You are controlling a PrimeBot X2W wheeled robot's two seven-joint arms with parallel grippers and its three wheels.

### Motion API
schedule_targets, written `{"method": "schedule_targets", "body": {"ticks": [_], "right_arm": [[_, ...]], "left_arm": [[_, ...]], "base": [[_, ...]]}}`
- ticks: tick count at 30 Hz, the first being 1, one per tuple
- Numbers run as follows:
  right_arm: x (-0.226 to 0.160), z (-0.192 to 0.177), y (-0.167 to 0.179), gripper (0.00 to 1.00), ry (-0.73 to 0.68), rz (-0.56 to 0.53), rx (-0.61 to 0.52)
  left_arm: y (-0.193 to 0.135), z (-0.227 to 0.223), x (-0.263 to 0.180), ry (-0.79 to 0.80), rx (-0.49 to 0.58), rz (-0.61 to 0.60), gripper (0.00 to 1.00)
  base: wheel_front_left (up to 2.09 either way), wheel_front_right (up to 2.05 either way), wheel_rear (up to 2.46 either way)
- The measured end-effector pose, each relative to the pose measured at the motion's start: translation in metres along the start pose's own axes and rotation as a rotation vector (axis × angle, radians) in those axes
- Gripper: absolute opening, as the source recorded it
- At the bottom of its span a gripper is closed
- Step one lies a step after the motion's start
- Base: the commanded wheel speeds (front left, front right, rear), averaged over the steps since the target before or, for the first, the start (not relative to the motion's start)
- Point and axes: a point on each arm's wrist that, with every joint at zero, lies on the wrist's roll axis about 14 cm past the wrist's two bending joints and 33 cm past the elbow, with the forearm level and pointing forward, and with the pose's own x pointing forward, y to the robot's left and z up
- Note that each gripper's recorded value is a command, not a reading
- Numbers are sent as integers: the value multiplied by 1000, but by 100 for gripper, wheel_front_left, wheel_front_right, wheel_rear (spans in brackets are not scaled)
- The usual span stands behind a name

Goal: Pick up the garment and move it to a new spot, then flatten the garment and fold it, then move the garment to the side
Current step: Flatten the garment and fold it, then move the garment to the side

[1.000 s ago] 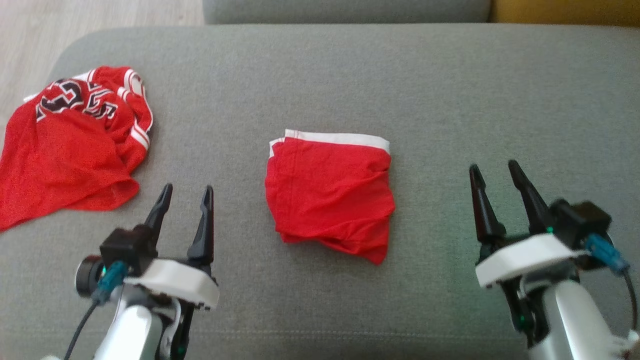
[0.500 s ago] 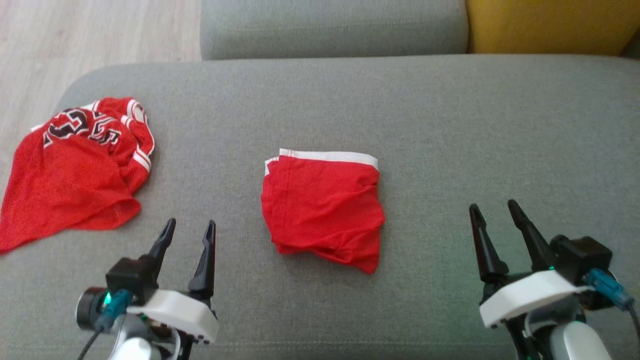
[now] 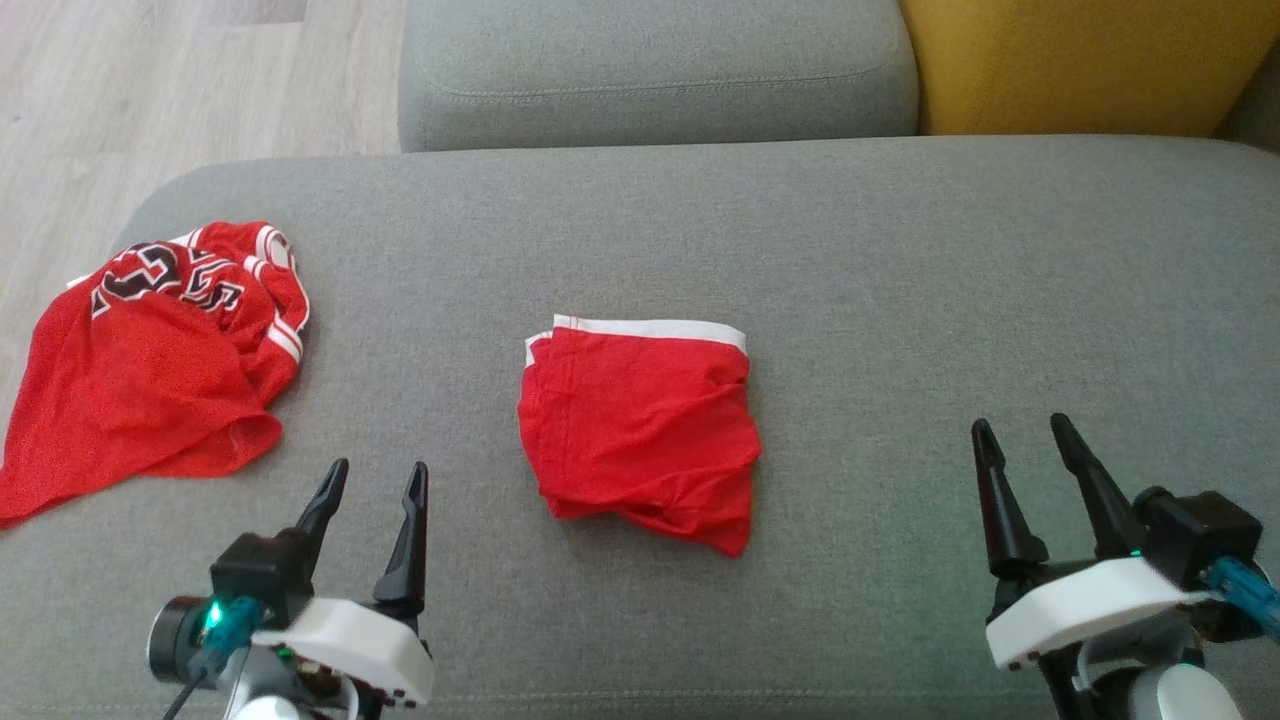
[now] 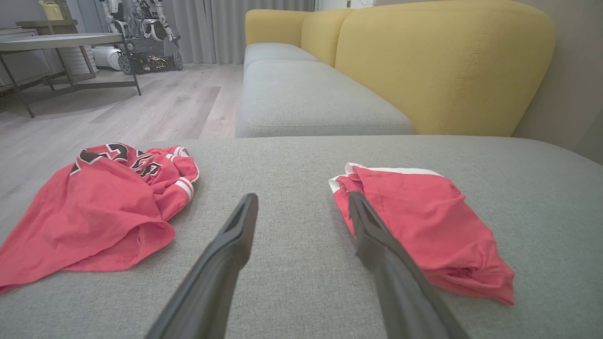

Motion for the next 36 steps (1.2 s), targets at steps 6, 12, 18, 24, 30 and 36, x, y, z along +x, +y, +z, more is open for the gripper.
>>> {"method": "schedule_targets", "body": {"ticks": [6, 12, 18, 24, 30, 36], "right_arm": [[0, 2, -1, 100, 1, -3, -11], [1, 1, -2, 100, 7, -6, -19], [1, -1, -3, 100, 15, -8, -19], [1, -2, -3, 100, 17, -8, -16], [6, -17, 0, 100, 66, 3, -11], [31, -52, 23, 100, 180, 81, 8]], "left_arm": [[1, 0, 0, 1, 2, 6, 100], [2, -2, 0, 6, -4, 9, 100], [1, -3, 0, 9, -4, 5, 100], [-1, -4, 0, 12, -4, 2, 100], [0, -7, 2, 20, -7, 6, 100], [5, 2, 22, -17, -10, 15, 100]], "base": [[0, 0, 0], [0, 0, 0], [0, 0, 0], [0, 0, 0], [0, 0, 0], [0, 0, 0]]}}
